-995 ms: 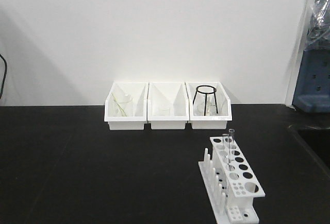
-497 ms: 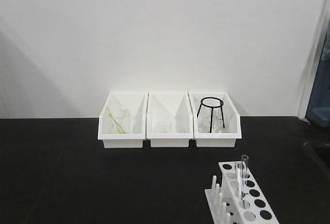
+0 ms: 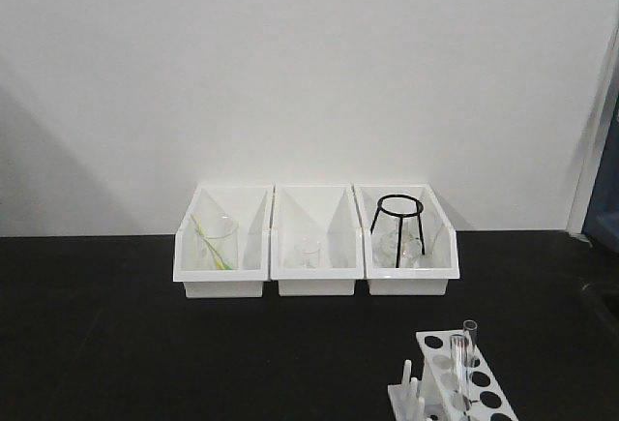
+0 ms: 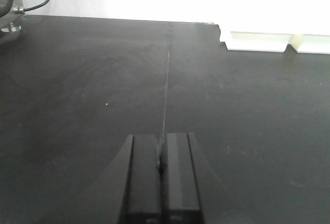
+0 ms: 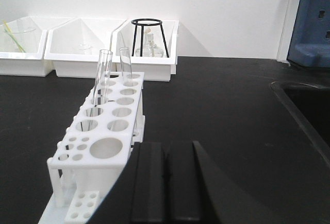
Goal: Flip and reinsert test tube from rack
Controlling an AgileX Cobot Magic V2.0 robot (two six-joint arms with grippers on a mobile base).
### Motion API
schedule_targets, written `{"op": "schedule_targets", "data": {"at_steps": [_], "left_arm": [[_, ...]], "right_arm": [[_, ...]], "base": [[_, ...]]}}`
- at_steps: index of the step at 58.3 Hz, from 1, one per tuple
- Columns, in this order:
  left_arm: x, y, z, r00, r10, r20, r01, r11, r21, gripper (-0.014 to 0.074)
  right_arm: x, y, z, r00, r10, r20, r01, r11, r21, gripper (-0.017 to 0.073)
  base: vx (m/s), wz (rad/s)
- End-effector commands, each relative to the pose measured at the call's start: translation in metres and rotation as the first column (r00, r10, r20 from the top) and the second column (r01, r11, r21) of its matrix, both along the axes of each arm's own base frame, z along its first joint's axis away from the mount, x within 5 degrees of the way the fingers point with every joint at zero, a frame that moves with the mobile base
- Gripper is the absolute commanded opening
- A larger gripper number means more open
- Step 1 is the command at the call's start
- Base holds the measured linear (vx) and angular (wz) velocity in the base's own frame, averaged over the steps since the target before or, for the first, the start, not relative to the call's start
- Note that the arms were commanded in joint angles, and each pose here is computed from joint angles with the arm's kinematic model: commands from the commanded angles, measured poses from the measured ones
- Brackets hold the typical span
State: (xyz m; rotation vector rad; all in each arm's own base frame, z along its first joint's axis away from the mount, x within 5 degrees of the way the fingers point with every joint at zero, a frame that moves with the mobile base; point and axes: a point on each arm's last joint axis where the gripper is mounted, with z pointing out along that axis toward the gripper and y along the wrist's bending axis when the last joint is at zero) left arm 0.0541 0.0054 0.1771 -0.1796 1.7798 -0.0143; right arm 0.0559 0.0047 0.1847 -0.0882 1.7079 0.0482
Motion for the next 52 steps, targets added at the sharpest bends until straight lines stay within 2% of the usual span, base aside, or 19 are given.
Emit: {"op": "schedule_targets", "data": {"at_steps": [1, 16, 21, 24, 26, 30, 33, 35, 44, 52], "left_arm": [[0.001, -0.001, 0.008, 0.995, -0.012, 0.098, 0.011, 1.000, 0.005, -0.0006], [0.001, -0.001, 0.008, 0.995, -0.012, 0.098, 0.011, 1.000, 0.005, -0.0006], [0.001, -0.001, 0.008, 0.995, -0.012, 0.098, 0.011, 1.000, 0.005, -0.0006], [0.001, -0.001, 0.008, 0.995, -0.012, 0.098, 0.011, 1.000, 0.005, -0.0006], [0.001, -0.001, 0.008, 0.995, -0.012, 0.098, 0.011, 1.000, 0.005, -0.0006], [0.001, -0.001, 0.008, 0.995, -0.012, 0.098, 0.011, 1.000, 0.005, -0.0006], [0.001, -0.001, 0.008, 0.995, -0.012, 0.098, 0.011, 1.000, 0.005, -0.0006], [0.001, -0.001, 0.008, 0.995, -0.012, 0.098, 0.011, 1.000, 0.005, -0.0006], [0.001, -0.001, 0.008, 0.995, -0.012, 0.098, 0.011, 1.000, 0.005, -0.0006], [0.001, -0.001, 0.008, 0.995, -0.012, 0.098, 0.011, 1.000, 0.005, -0.0006]], "right_arm": [[0.000, 0.000, 0.008, 0.996, -0.005, 0.094, 0.005, 1.000, -0.003, -0.0008], [0.000, 0.000, 0.009, 0.995, -0.005, 0.104, 0.005, 1.000, -0.002, -0.0008], [0.000, 0.000, 0.013, 0.989, -0.005, 0.145, 0.005, 1.000, 0.003, -0.0008], [0.000, 0.000, 0.018, 0.979, -0.008, 0.201, 0.002, 1.000, 0.029, -0.0008], [0.000, 0.000, 0.024, 0.965, -0.014, 0.260, -0.004, 0.998, 0.068, -0.0008], [-0.004, -0.001, 0.041, 0.912, -0.037, 0.408, -0.028, 0.988, 0.152, -0.0008], [-0.006, -0.002, 0.054, 0.885, -0.044, 0.463, -0.043, 0.983, 0.176, -0.0008], [-0.007, -0.002, 0.063, 0.885, -0.039, 0.464, -0.042, 0.986, 0.163, -0.0008], [0.004, 0.000, 0.095, 0.946, -0.008, 0.325, -0.008, 0.999, 0.050, -0.0008], [0.024, 0.002, 0.120, 0.960, -0.005, 0.280, -0.005, 0.999, 0.035, -0.0008]], "base": [[0.07, -0.02], [0.04, -0.01], [0.01, -0.01], [0.00, -0.01], [0.00, 0.00], [0.00, 0.00], [0.00, 0.00], [0.00, 0.00], [0.00, 0.00], [0.00, 0.00]]}}
